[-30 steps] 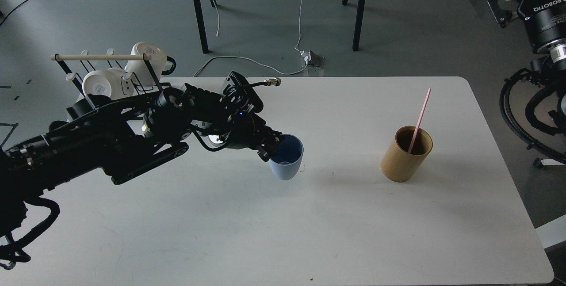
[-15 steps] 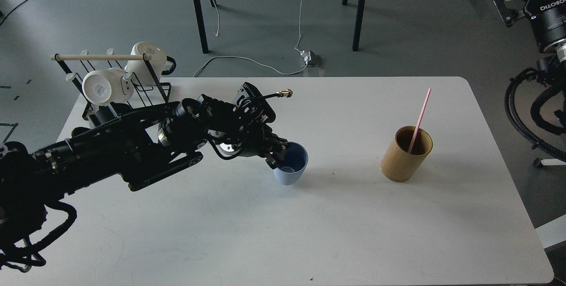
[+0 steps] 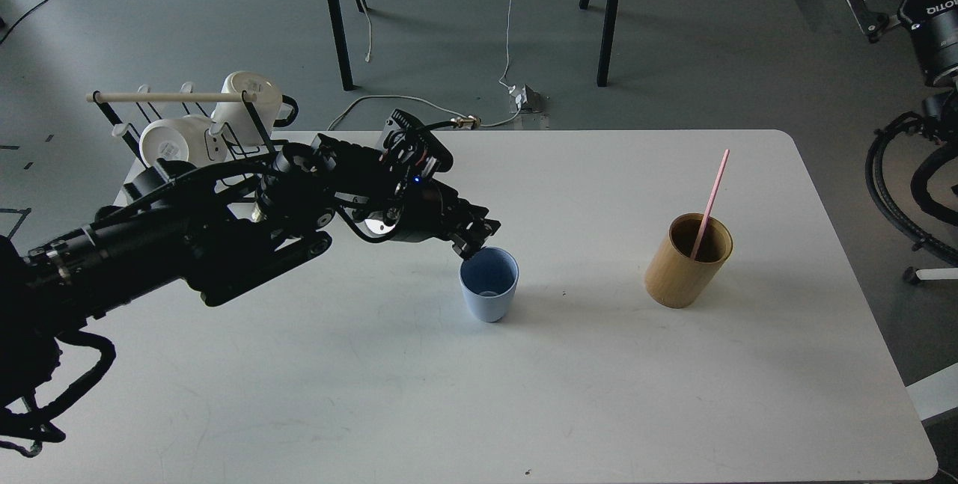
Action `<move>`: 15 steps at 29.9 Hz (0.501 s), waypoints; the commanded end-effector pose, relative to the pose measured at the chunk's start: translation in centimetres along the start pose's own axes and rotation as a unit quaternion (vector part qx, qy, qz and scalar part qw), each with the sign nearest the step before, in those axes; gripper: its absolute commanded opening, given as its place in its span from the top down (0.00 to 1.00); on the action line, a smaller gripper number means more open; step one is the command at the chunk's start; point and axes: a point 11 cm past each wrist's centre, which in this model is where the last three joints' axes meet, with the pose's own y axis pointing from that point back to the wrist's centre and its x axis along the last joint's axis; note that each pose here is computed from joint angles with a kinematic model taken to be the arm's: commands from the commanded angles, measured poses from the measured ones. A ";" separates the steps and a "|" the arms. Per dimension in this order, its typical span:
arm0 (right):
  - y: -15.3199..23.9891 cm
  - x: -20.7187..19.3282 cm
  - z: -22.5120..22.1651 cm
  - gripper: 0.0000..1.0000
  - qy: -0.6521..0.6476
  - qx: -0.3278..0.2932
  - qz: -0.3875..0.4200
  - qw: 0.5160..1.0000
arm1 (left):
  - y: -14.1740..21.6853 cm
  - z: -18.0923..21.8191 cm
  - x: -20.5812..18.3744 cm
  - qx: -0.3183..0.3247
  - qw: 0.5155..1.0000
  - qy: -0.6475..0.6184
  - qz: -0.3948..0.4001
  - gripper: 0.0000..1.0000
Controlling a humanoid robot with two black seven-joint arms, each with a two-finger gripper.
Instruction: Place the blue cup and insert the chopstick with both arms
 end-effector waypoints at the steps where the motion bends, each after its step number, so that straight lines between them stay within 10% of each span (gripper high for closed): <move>1: 0.2 -1.2 -1.0 0.00 0.063 -0.034 -0.027 0.997 | 3.3 -0.9 4.8 -0.058 0.980 0.154 0.111 0.02; 15: 5.4 -5.2 -2.2 0.00 0.497 -0.248 -0.111 0.824 | 12.6 -8.0 9.9 -0.333 0.596 0.635 0.362 0.01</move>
